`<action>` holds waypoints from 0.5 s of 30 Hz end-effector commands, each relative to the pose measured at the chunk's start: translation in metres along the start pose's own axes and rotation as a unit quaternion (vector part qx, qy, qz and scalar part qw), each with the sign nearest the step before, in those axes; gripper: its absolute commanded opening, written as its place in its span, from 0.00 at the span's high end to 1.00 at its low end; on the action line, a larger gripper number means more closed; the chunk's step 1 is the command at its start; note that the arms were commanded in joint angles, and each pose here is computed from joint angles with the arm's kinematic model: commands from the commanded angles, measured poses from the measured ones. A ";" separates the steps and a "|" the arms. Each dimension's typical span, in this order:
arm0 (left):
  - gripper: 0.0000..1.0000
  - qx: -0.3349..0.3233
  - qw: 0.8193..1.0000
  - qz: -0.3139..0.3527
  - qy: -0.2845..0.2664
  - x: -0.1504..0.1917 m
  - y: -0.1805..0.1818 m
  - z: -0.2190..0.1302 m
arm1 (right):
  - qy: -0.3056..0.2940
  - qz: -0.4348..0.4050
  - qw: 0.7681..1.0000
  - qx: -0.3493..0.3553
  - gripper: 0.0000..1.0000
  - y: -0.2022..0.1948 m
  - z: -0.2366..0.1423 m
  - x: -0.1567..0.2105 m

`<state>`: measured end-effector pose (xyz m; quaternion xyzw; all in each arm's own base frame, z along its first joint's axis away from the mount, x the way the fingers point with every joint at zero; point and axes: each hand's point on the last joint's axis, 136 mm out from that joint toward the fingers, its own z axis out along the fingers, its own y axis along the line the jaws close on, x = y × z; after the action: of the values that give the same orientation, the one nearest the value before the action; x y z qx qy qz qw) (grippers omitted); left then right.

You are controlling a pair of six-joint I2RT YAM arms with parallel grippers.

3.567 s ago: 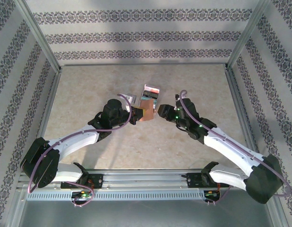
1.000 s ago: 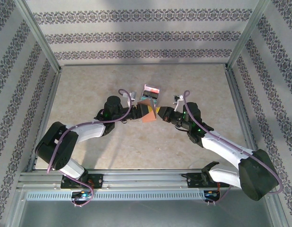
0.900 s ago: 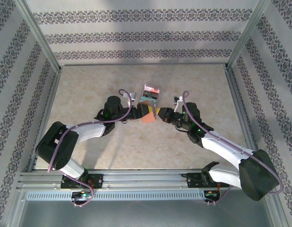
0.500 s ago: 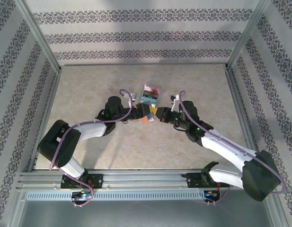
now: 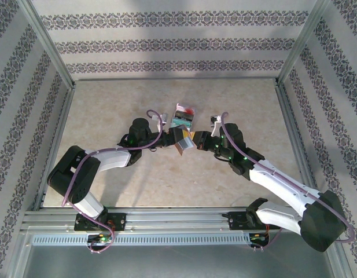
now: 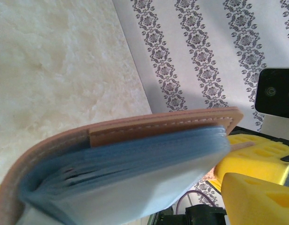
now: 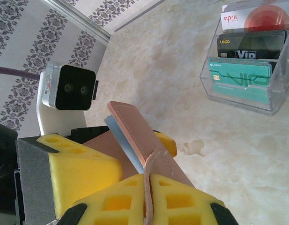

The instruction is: Take the credit cards out of the card holder

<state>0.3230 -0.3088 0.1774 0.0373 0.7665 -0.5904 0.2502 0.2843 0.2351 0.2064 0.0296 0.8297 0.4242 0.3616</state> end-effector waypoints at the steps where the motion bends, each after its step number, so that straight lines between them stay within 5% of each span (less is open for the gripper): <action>1: 0.16 0.032 0.999 0.023 -0.008 -0.010 -0.017 0.001 | -0.017 -0.015 1.000 -0.015 1.00 0.017 -0.005 -0.012; 12: 0.16 0.029 0.999 0.020 -0.007 -0.010 -0.014 0.003 | -0.014 -0.023 0.999 -0.027 1.00 0.030 -0.003 -0.014; 15: 0.23 0.025 0.999 0.021 -0.003 -0.008 -0.013 0.002 | -0.019 -0.022 0.999 -0.019 1.00 0.028 -0.004 -0.016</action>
<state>0.3240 -0.3094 0.1739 0.0358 0.7675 -0.5900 0.2479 0.2812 0.2415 0.2149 0.0199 0.8289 0.4279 0.3598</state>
